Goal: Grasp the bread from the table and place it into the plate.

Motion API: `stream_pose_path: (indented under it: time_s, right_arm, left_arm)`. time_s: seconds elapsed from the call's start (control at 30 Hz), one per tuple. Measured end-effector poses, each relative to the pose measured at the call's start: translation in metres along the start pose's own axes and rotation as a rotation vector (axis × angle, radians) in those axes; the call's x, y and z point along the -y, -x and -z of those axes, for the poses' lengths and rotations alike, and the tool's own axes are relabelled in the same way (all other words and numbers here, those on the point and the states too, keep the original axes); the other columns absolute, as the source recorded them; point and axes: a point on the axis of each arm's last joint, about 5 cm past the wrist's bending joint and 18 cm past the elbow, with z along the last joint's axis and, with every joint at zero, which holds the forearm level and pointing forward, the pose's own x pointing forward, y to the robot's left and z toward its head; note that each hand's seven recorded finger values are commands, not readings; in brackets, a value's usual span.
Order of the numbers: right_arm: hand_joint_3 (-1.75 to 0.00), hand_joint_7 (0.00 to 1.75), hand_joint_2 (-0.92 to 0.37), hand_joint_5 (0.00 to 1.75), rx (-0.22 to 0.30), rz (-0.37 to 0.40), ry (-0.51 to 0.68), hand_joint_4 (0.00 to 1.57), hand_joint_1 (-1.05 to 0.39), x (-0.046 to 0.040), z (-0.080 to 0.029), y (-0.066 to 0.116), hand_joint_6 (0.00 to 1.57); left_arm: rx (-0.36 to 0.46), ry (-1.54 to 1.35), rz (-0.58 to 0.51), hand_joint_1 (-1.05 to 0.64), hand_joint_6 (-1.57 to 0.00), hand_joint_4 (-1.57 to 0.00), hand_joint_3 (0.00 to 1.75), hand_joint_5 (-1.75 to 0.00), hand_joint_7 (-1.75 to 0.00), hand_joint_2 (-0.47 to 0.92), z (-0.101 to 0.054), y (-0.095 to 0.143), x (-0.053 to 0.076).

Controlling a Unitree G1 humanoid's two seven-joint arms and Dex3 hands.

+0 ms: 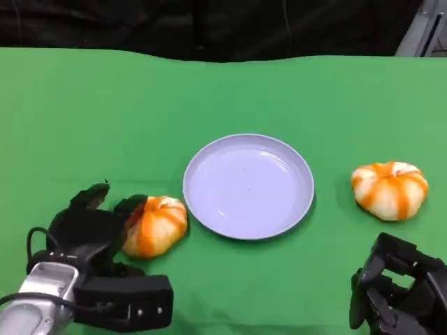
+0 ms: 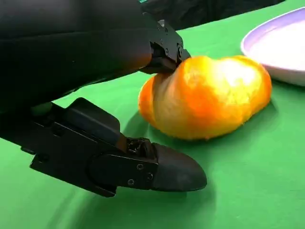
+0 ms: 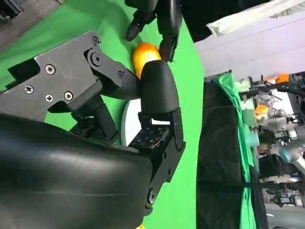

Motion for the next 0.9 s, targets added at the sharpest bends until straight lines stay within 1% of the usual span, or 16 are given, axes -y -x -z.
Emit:
stream_pose_path:
  time_s: [0.17, 0.4, 0.47, 0.6, 0.63, 0.73, 0.9]
  right_arm:
    - [-1.09, 1.58, -0.61, 1.75, -0.003, -0.005, -0.002, 0.90, -0.17, 0.0002, 0.001, 0.000, 0.79]
    - [-1.08, 1.61, -0.62, 1.75, -0.004, 0.004, -0.002, 0.90, -0.15, -0.0002, 0.000, 0.000, 0.77]
    - [-1.08, 1.61, -0.62, 1.75, -0.003, 0.007, -0.002, 0.90, -0.15, -0.0004, -0.001, 0.000, 0.77]
    - [-1.08, 1.62, -0.62, 1.75, -0.003, 0.006, -0.002, 0.89, -0.16, -0.0003, -0.001, 0.000, 0.76]
    - [-1.08, 1.62, -0.62, 1.75, -0.003, 0.005, -0.002, 0.90, -0.16, -0.0003, -0.001, 0.000, 0.76]
    - [-1.08, 1.62, -0.62, 1.75, -0.003, 0.005, -0.002, 0.89, -0.15, -0.0003, -0.001, 0.000, 0.75]
    - [-1.08, 1.63, -0.63, 1.75, -0.004, 0.007, -0.002, 0.89, -0.15, -0.0008, -0.001, 0.003, 0.75]
  left_arm:
    - [0.027, -0.005, -0.031, -0.91, -0.32, -0.16, 0.39, -0.04, -0.02, 0.92, -0.006, 0.000, -0.012]
    - [0.059, 0.000, -0.073, -0.90, -0.36, -0.18, 0.37, -0.03, -0.03, 0.92, -0.009, 0.001, -0.024]
    - [0.065, 0.003, -0.075, -0.91, -0.39, -0.22, 0.36, -0.04, -0.03, 0.92, -0.009, 0.001, -0.027]
    - [0.068, 0.010, -0.058, -0.90, -0.41, -0.27, 0.33, -0.05, -0.03, 0.92, -0.010, 0.001, -0.027]
    - [0.067, 0.013, -0.057, -0.89, -0.43, -0.31, 0.33, -0.06, -0.03, 0.92, -0.011, 0.001, -0.027]
    - [0.062, 0.026, -0.040, -0.88, -0.47, -0.37, 0.31, -0.07, -0.04, 0.92, -0.014, -0.001, -0.026]
    - [0.031, 0.039, 0.031, -0.89, -0.49, -0.36, 0.31, -0.04, -0.02, 0.92, -0.020, -0.008, -0.013]
